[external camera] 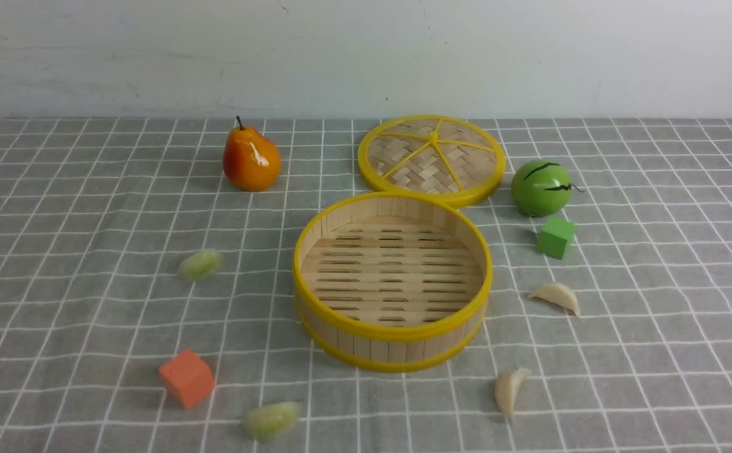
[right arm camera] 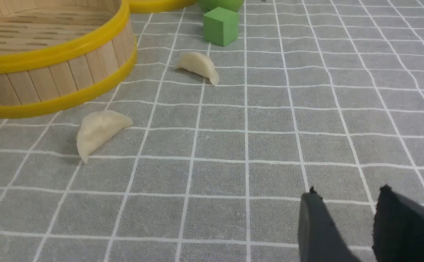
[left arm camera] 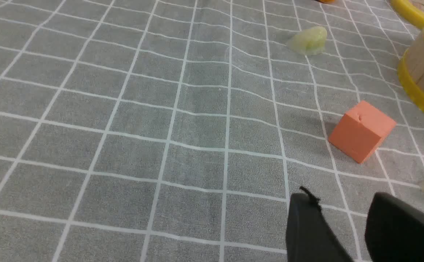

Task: Put the dumplings into the steamer on the table with the grey tablecloth.
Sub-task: 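Reach for and grasp a dumpling on the table with the left gripper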

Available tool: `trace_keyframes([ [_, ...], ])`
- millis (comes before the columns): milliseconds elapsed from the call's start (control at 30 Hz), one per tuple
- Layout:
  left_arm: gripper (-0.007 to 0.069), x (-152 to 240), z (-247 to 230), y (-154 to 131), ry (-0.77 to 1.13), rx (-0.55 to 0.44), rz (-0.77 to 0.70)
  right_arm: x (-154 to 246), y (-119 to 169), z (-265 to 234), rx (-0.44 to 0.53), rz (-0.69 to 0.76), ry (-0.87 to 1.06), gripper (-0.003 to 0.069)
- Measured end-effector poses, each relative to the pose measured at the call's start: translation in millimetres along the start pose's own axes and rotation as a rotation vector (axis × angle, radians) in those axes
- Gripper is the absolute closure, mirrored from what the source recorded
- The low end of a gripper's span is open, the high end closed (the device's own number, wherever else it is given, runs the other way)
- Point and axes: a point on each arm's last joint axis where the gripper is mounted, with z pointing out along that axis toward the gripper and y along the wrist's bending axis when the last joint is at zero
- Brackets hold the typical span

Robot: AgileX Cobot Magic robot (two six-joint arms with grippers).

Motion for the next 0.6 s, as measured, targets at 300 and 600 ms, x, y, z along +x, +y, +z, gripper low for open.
trace_keyframes([
  [300,0.0388,0.0,0.0,0.0,0.000,0.000,0.000,0.0,0.0,0.0,0.000,0.000,0.000,0.0419],
  [600,0.0388,-0.2,0.0,0.2,-0.002,-0.002,0.007,0.0,0.0,0.0,0.000,0.000,0.000,0.0419],
])
